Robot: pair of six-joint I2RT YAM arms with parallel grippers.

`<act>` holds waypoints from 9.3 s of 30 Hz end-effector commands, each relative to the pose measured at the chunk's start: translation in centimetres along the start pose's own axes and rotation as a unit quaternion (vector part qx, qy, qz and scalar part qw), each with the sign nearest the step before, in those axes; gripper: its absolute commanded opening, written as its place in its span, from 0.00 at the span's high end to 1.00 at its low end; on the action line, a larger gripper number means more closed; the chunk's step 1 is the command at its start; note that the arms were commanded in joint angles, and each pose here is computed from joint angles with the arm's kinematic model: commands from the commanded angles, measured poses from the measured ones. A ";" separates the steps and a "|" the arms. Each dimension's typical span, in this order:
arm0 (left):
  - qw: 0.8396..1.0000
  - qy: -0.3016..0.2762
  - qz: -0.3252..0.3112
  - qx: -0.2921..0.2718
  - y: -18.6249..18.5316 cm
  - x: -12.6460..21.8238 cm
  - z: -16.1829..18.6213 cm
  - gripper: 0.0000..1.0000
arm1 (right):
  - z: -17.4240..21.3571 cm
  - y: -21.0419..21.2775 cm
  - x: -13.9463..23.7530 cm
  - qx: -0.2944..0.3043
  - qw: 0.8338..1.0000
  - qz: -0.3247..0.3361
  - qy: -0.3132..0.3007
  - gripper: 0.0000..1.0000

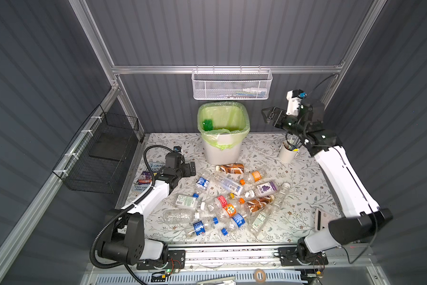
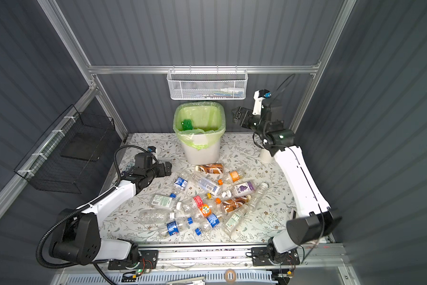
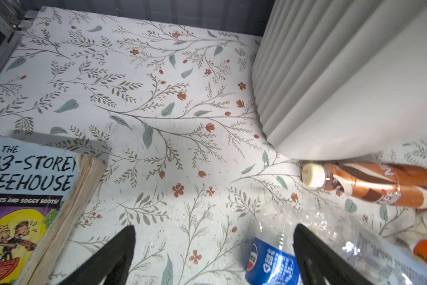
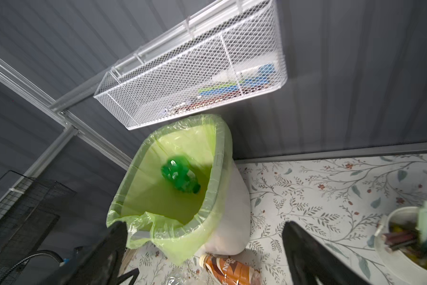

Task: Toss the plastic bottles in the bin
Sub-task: 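Grasp the clear blue-label bottle with the left gripper while the right arm withdraws, then carry the blue-label bottle with the left gripper and release it into the bin, then grasp the clear white-cap bottle with the right gripper while the left arm withdraws, then lift the white-cap bottle with the right gripper and drop it into the bin, then grasp the clear green-label bottle with the left gripper while the right arm withdraws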

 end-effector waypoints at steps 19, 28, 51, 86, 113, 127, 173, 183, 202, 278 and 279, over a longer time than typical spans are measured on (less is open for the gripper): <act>0.963 0.169 -0.007 -0.208 -5.9 -1.1 7.8 0.01 | 17.4 -11.1 4.8 -0.131 0.979 0.135 0.081 0.01; 0.955 0.180 -0.088 -0.218 -4.5 -2.4 8.2 0.05 | 17.8 -11.2 4.5 -0.142 0.979 0.128 0.072 0.01; 0.939 0.231 -0.084 -0.241 -5.0 -6.5 10.2 0.27 | 18.3 -12.0 3.2 -0.163 0.972 0.140 0.091 0.01; 0.939 -0.319 0.065 -0.112 -10.8 16.6 -19.2 0.48 | 18.5 -12.7 5.9 -0.175 0.969 0.169 0.035 0.01; 0.948 -0.275 0.138 -0.085 -13.8 14.8 -18.5 0.00 | 22.7 -13.6 8.5 -0.222 0.947 0.210 0.101 0.01; 0.980 -0.189 0.064 -0.023 -6.4 14.2 -8.0 0.00 | 31.4 -11.8 9.2 -0.170 0.913 0.254 0.271 0.07; 0.980 -0.175 -0.088 0.044 0.7 13.6 -3.2 0.00 | 3.4 -1.7 10.3 -0.060 0.993 0.052 -0.084 0.60; 0.985 -0.141 -0.090 0.047 0.7 12.9 -2.3 0.00 | -1.1 10.3 -5.3 -0.003 0.985 -0.172 0.030 0.49; 0.967 -0.125 -0.133 0.178 3.5 15.3 0.4 0.00 | -0.2 3.0 1.1 0.021 0.998 -0.004 -0.058 0.01; 0.875 0.169 -0.205 0.404 2.4 0.4 12.7 0.21 | 22.8 -15.4 9.6 -0.171 0.954 0.232 0.088 0.01; 0.877 0.162 -0.197 0.406 2.3 0.3 12.2 0.23 | 22.8 -15.5 9.7 -0.169 0.954 0.233 0.088 0.01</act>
Point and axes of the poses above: each gripper's point midway between its finger pads, its own x axis back along the fingers, its own y axis along the line the jaws close on, z = x × y, the point moved 4 cm from there along x, back along the fingers, and after that the axes turned 12 degrees about x, right-handed, at the moved point
